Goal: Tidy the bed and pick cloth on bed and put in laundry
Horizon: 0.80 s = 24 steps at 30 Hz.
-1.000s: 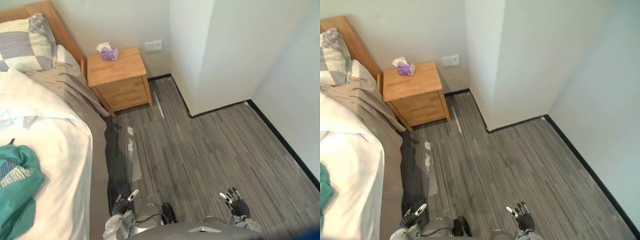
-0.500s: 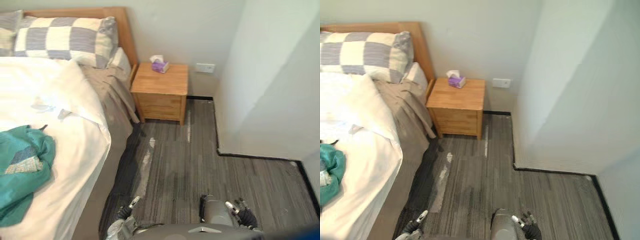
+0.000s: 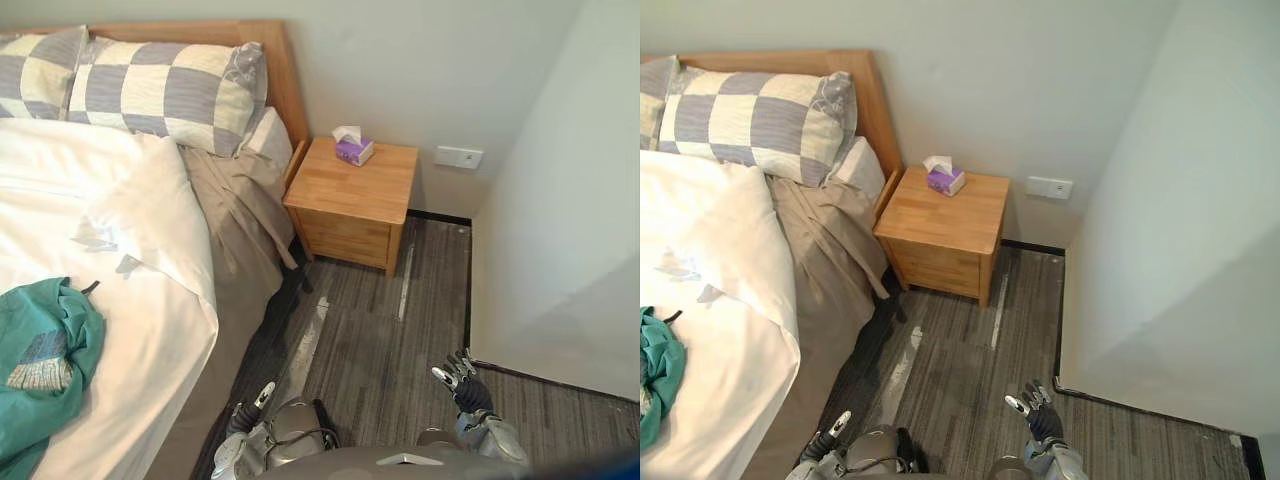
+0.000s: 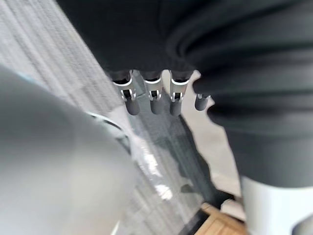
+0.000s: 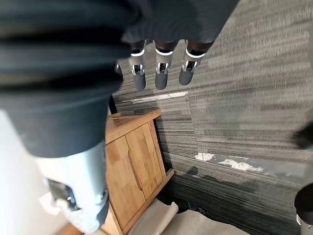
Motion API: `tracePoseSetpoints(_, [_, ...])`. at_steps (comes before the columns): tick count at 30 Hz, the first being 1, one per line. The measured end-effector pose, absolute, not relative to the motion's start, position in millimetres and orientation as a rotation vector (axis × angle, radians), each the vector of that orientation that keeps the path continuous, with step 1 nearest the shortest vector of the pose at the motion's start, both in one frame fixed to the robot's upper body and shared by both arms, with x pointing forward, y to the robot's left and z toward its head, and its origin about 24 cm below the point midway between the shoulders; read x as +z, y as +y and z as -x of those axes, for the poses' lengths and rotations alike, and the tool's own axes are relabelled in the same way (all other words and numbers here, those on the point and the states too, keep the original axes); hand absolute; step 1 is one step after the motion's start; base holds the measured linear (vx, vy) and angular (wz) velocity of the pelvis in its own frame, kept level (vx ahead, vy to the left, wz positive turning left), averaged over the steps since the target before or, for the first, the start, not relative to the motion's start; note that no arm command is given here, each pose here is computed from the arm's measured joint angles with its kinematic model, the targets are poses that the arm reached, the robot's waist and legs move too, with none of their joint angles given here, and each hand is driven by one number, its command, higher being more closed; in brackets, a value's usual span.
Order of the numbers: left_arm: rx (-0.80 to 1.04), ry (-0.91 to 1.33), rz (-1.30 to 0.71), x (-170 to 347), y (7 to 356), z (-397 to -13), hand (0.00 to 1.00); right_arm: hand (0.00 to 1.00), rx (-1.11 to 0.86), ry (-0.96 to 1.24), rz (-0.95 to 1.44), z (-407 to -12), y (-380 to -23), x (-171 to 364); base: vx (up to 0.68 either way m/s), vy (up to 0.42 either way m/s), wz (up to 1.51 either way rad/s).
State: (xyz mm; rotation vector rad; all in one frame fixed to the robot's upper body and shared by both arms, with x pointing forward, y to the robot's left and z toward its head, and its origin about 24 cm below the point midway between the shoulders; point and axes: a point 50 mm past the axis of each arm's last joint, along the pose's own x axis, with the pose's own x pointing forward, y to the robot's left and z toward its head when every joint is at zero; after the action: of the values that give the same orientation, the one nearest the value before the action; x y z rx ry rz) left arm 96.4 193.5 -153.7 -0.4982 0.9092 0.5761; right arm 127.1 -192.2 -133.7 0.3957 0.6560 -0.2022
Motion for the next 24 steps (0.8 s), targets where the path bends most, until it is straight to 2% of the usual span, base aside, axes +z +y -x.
tracePoseSetpoints(7, [0.555,0.860,0.475,-148,200,-107,0.00,0.00,-0.131,0.624,-0.417,-144,-172,-130,0.28,0.116,0.19])
tracePoseSetpoints(11, [0.533,0.913,0.441,-152,201,-102,0.00,0.00,-0.120,0.666,-0.374,-145,-180,-134,0.17,0.102,0.38])
tracePoseSetpoints(16, [0.481,0.989,0.362,-157,203,-95,0.00,0.00,-0.106,0.726,-0.269,-137,-193,-138,0.25,0.066,1.16])
tracePoseSetpoints(20, [0.470,1.019,0.330,-158,204,-94,0.00,0.00,-0.063,0.725,-0.258,-141,-183,-137,0.26,-0.118,1.17])
tracePoseSetpoints(24, [0.452,1.027,0.315,-158,203,-96,0.00,0.00,-0.074,0.714,-0.283,-139,-180,-138,0.23,-0.332,1.29])
